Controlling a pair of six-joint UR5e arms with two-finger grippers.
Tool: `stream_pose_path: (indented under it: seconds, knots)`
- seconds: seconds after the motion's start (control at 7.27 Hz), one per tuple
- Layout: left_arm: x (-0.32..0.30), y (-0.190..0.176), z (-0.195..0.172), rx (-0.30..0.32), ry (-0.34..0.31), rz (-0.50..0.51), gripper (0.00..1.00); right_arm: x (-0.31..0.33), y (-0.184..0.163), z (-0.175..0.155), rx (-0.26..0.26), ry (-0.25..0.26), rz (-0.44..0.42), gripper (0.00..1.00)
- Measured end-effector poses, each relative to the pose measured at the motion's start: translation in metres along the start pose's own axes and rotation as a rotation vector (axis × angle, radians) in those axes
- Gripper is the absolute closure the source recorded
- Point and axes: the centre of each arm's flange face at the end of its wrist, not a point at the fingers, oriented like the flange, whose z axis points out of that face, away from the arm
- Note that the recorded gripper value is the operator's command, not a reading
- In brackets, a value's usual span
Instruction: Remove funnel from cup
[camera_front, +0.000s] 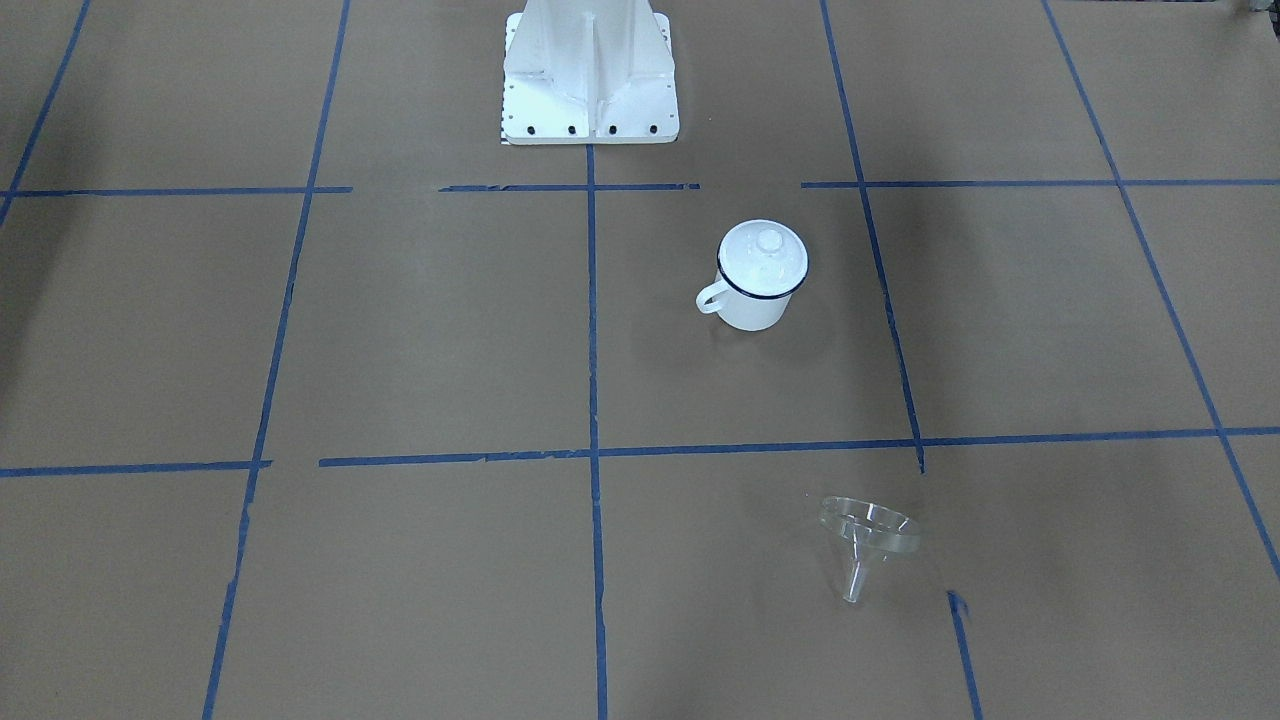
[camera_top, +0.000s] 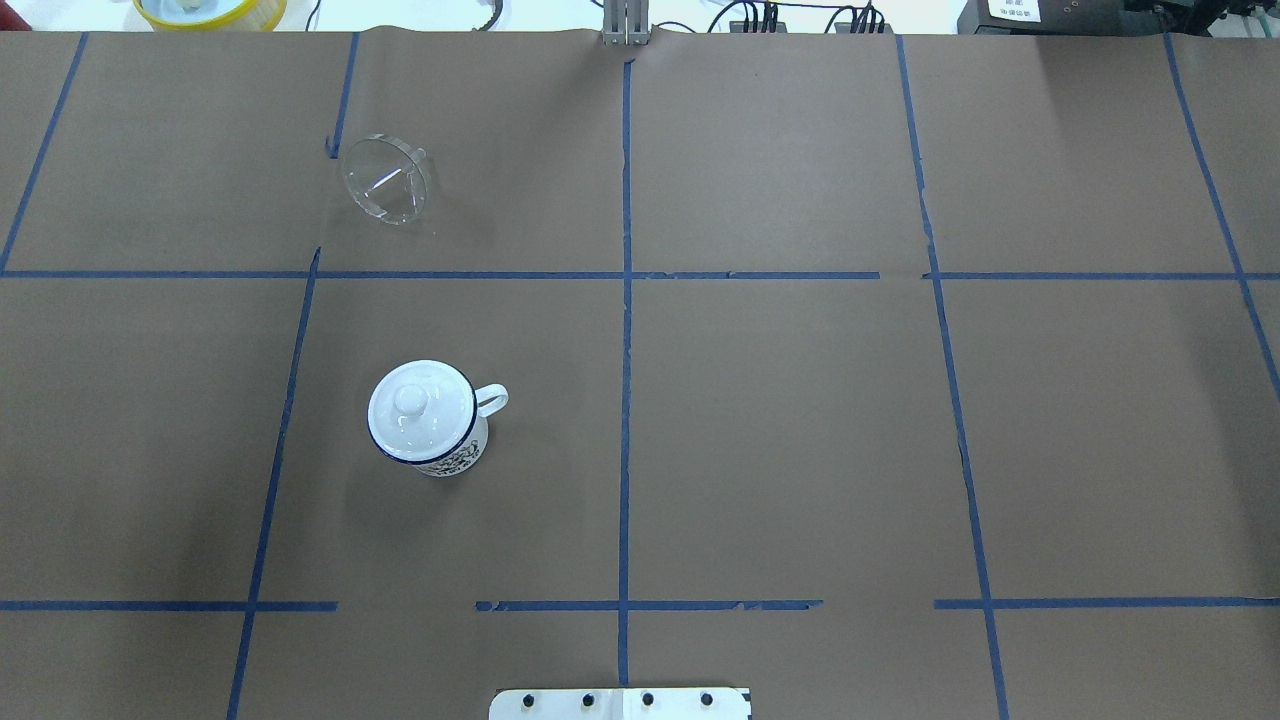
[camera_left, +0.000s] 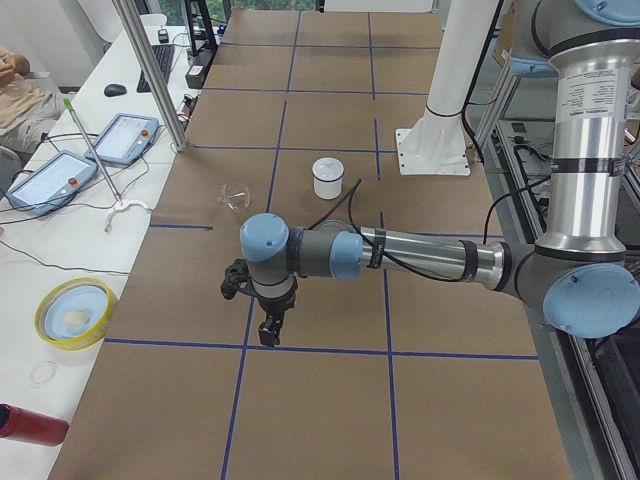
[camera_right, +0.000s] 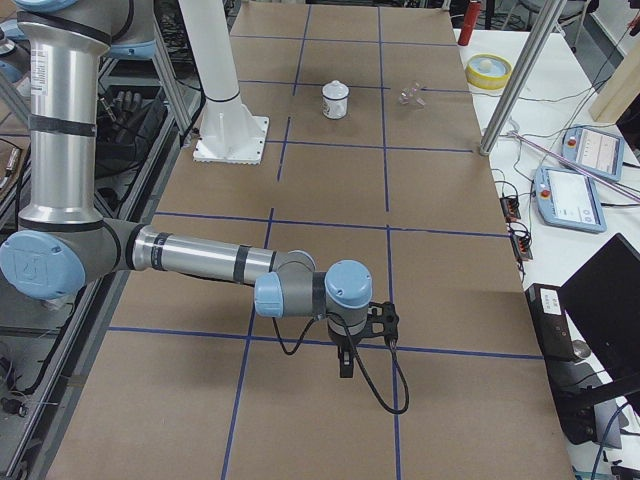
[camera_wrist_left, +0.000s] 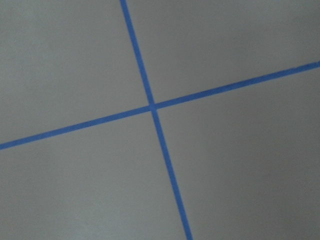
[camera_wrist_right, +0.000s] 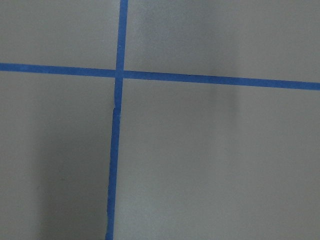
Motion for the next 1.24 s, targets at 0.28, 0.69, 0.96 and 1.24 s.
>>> stream_pose_path:
  seconds: [0.28,0.69,0.96,1.24]
  knots:
    - [-0.007,0.010,0.005,0.004,-0.001,0.001,0.00,0.000,0.000,0.000,0.000,0.000,0.000,0.00]
    - [-0.004,0.007,0.003,0.020,0.030,-0.046,0.00,0.000,0.000,0.000,0.000,0.000,0.000,0.00]
    - [-0.006,0.006,0.009,0.011,0.051,-0.093,0.00,0.000,0.000,0.000,0.000,0.000,0.000,0.00]
    - [-0.009,0.005,0.015,0.005,0.053,-0.093,0.00,0.000,0.000,0.000,0.000,0.000,0.000,0.00]
